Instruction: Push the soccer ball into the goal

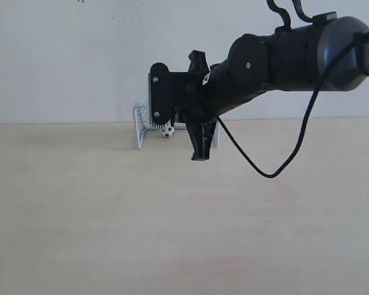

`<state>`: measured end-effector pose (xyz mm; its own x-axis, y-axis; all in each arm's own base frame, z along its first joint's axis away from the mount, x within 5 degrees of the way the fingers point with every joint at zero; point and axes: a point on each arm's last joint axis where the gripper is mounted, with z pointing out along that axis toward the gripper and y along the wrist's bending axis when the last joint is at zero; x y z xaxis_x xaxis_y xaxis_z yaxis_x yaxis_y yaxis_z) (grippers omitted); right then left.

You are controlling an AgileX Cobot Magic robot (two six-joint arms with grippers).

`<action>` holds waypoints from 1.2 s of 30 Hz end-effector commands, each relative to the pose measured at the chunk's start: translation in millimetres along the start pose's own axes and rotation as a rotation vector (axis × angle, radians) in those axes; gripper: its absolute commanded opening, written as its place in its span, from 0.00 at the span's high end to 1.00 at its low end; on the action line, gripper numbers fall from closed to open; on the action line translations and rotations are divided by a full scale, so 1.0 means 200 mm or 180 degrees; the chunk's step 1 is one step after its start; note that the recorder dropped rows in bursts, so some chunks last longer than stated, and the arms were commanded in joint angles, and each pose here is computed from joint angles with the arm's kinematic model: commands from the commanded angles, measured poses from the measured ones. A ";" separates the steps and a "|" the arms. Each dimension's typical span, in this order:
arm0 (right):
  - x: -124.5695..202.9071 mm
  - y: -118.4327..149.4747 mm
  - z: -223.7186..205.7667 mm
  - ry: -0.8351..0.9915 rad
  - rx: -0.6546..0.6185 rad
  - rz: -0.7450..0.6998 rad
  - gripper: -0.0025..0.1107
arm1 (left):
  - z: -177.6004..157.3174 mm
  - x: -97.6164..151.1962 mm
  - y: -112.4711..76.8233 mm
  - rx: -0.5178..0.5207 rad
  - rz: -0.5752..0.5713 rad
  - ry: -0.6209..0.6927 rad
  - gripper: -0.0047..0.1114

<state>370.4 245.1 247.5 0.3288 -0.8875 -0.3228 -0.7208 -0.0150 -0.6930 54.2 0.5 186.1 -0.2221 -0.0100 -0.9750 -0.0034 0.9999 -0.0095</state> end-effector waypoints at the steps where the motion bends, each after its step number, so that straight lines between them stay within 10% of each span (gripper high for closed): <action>1: 0.04 0.05 -0.02 0.0199 -0.0403 0.0083 0.98 | 0.00 0.01 0.00 -0.0010 0.0024 0.0006 0.92; 10: 0.10 0.16 -0.14 0.0792 -0.1132 0.0595 0.98 | 0.00 0.01 0.00 -0.0010 0.0024 0.0006 0.92; 36: 0.07 0.43 -0.48 0.0530 -0.1217 0.3034 0.98 | 0.00 0.01 0.00 -0.0010 0.0024 0.0006 0.92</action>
<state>254.5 187.0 242.7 -0.5335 -0.6776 -0.5061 -0.8019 0.5956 0.0479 54.2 0.5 186.1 -0.2221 -0.0100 -0.9750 -0.0034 0.9999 -0.0095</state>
